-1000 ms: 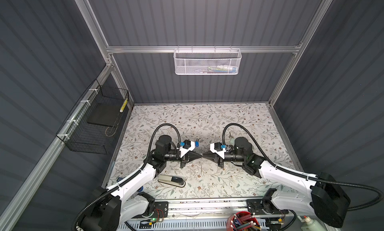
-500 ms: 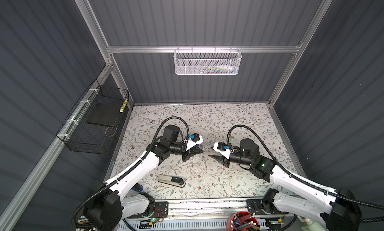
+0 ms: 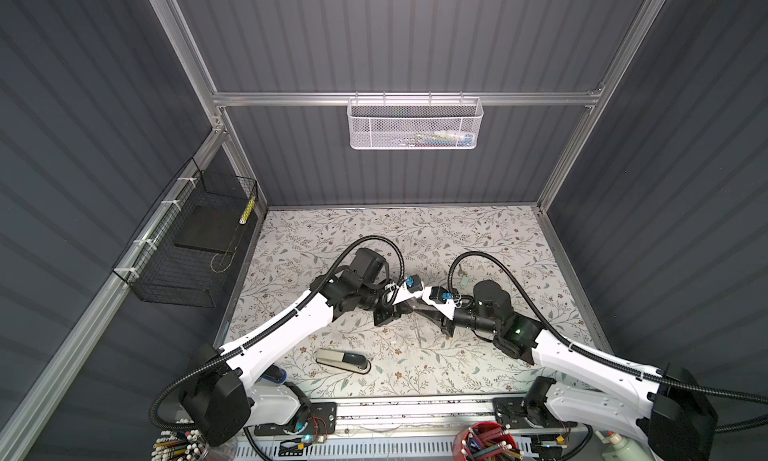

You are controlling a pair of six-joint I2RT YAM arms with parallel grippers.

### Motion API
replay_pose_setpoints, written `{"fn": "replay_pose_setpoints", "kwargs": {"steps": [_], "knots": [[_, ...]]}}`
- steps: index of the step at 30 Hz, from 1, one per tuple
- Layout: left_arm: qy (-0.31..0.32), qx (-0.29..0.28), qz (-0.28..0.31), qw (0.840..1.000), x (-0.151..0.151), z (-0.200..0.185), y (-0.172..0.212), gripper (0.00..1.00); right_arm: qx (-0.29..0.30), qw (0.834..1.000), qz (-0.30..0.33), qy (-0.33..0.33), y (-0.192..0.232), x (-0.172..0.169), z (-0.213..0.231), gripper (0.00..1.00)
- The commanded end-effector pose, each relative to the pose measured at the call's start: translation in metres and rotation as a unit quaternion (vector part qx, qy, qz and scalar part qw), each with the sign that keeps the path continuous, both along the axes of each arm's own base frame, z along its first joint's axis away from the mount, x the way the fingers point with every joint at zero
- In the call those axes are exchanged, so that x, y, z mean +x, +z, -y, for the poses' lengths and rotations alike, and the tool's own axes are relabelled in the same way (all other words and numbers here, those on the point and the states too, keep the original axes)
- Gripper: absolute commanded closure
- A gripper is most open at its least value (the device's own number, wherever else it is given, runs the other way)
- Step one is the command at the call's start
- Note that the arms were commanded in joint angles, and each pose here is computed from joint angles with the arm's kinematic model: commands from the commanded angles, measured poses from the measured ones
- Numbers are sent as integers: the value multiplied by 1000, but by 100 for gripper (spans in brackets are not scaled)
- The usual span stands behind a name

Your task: Put the keys on the keyring

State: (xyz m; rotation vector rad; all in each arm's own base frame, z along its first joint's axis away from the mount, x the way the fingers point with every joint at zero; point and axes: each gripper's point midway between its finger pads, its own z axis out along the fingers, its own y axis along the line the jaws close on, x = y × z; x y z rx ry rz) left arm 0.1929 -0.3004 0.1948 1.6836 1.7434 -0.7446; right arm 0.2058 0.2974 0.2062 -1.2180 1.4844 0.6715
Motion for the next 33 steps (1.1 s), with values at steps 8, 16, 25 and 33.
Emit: {"fn": "replay_pose_setpoints", "kwargs": {"steps": [8,16,25,33], "knots": [[-20,-5,17,1000,-4,6,15,100,8,1000,3,5,-1,-5,1,80],[-28,-11,15,999,-7,8,18,100,13,1000,7,14,1,-7,-1,86],[-17,-37,29,999,-4,10,23,83,20,1000,2,20,1,-9,-2,94],[55,-127,11,990,15,-9,36,77,84,996,7,22,24,-10,-6,95]]}}
